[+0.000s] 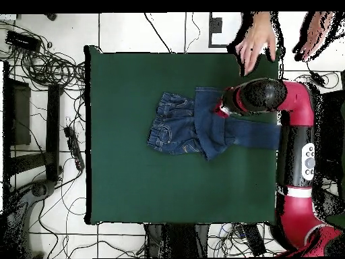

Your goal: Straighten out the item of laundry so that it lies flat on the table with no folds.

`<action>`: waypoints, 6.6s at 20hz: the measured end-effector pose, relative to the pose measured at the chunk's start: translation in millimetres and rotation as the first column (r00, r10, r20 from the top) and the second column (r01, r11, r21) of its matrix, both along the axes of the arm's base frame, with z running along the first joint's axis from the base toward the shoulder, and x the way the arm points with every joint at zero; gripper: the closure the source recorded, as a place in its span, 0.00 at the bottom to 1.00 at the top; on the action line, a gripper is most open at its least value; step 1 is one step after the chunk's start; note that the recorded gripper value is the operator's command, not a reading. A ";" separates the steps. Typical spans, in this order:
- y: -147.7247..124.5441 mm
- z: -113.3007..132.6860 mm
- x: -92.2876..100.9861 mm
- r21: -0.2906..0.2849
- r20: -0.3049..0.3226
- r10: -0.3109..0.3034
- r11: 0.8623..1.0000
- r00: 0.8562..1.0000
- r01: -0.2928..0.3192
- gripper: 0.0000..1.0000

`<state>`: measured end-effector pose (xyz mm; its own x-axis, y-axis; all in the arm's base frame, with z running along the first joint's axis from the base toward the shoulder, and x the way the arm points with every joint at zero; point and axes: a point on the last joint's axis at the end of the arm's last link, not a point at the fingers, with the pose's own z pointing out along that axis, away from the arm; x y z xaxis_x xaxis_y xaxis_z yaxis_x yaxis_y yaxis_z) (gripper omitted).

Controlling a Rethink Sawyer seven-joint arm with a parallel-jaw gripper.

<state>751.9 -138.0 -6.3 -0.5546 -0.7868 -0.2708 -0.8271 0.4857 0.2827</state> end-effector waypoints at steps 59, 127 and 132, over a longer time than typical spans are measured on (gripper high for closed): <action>-43.6 86.3 -2.3 -0.252 0.613 -0.163 0.887 0.773 0.386 0.00; -17.2 -27.4 15.1 -0.154 0.200 -0.570 0.785 0.797 0.600 0.00; -16.4 -28.0 15.1 -0.156 0.200 -0.569 0.786 0.798 0.599 0.00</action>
<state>767.0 -154.4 -34.3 -0.8951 -0.3689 -0.2503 -0.3885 0.9209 0.0321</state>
